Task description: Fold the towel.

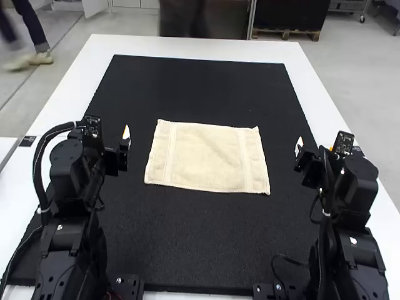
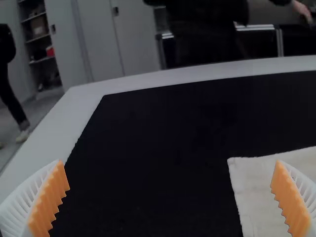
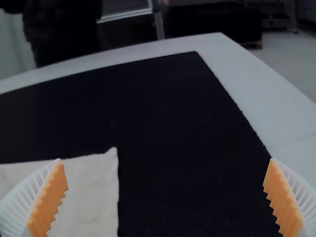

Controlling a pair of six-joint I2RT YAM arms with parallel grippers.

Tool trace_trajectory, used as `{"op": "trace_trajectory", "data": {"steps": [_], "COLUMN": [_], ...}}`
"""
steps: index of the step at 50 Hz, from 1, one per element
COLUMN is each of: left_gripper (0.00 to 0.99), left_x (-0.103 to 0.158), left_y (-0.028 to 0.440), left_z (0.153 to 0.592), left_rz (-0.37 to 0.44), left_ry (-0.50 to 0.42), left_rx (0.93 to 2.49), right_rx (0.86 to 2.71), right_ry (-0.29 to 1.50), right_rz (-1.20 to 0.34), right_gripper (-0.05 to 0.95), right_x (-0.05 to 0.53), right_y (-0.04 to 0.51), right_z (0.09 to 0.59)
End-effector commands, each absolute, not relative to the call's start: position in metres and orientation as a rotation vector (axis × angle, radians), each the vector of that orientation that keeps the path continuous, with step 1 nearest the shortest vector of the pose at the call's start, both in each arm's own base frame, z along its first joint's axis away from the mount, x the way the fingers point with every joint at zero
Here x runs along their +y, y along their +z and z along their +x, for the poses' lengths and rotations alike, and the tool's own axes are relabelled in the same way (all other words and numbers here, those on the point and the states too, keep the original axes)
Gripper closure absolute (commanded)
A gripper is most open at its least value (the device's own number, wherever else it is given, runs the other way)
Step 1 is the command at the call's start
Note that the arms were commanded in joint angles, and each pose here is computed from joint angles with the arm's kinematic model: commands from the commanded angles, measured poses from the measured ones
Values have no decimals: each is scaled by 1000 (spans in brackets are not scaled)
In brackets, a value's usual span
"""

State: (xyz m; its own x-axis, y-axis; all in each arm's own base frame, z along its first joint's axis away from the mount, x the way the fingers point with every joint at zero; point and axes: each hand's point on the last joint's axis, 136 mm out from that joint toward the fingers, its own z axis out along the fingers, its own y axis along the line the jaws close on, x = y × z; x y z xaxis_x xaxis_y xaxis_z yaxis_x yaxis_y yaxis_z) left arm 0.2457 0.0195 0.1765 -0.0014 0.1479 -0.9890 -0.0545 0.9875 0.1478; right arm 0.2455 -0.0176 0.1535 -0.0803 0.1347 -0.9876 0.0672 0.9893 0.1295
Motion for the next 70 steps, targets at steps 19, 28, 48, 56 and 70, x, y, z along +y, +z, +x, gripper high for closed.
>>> {"op": "trace_trajectory", "data": {"steps": [19,28,48,56,70], "left_gripper": [34,34,66,48,39], "left_x": [17,18,32,31,47], "left_y": [176,178,309,348,300], "left_z": [246,246,213,222,347], "left_rz": [79,76,-19,-38,-103], "left_ry": [145,145,238,190,160], "left_rx": [1563,1555,1118,1146,1639], "right_rx": [1657,1652,1281,1295,1694], "right_ry": [41,41,-66,-72,153], "right_rz": [154,153,-72,-56,84], "right_gripper": [-20,-20,-2,-5,-8], "right_x": [-19,-19,-5,-10,-16], "right_y": [151,152,273,319,279], "right_z": [245,245,228,229,325]}}
